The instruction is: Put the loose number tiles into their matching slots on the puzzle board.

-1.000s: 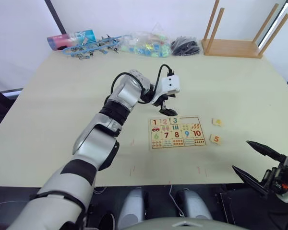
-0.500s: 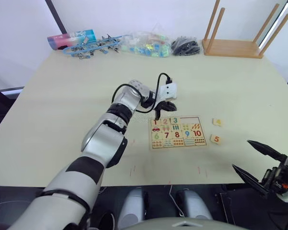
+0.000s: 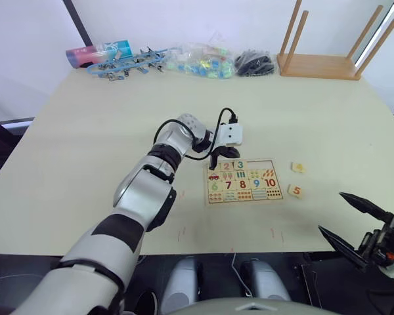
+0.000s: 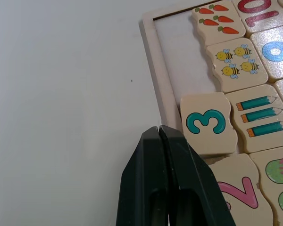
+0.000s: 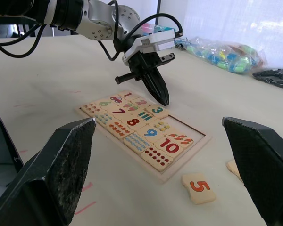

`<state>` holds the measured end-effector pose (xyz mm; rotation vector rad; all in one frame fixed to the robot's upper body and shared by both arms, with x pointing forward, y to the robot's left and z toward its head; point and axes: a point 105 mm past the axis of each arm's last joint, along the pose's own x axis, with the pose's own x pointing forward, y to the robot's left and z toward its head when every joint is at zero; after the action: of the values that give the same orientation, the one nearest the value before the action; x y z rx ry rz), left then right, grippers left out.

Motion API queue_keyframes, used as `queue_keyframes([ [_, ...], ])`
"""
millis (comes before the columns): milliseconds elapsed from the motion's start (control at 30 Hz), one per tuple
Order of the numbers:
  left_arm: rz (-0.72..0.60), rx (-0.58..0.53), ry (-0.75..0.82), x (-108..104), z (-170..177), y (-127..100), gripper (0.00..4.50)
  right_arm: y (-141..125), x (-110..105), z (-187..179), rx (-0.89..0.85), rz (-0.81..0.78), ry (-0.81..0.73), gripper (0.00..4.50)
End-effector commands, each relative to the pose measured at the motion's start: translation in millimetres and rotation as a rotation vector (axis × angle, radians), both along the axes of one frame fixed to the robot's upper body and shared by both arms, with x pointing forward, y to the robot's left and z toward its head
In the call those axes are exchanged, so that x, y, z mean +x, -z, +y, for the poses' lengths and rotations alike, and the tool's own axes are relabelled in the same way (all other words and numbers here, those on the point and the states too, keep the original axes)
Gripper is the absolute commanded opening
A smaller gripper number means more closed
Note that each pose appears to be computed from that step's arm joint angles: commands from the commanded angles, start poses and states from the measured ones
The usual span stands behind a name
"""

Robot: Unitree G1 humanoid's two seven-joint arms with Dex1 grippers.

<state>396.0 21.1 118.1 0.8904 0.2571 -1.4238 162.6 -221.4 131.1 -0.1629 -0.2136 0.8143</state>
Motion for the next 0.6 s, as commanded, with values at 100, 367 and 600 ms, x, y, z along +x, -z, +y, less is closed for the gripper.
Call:
queue_keyframes([
  [100, -0.053, 0.003, 0.018, 2, -6, -8, 0.05, -5, -1, -1, -0.012, -0.034, 0.004, 4.5],
  [367, -0.047, 0.034, 0.045, -2, -5, 1, 0.05, -5, -2, -1, -0.014, -0.035, 0.003, 4.5],
  [600, -0.039, 0.049, 0.06, -4, -4, 5, 0.05, -5, -3, -1, -0.016, -0.032, 0.002, 4.5],
])
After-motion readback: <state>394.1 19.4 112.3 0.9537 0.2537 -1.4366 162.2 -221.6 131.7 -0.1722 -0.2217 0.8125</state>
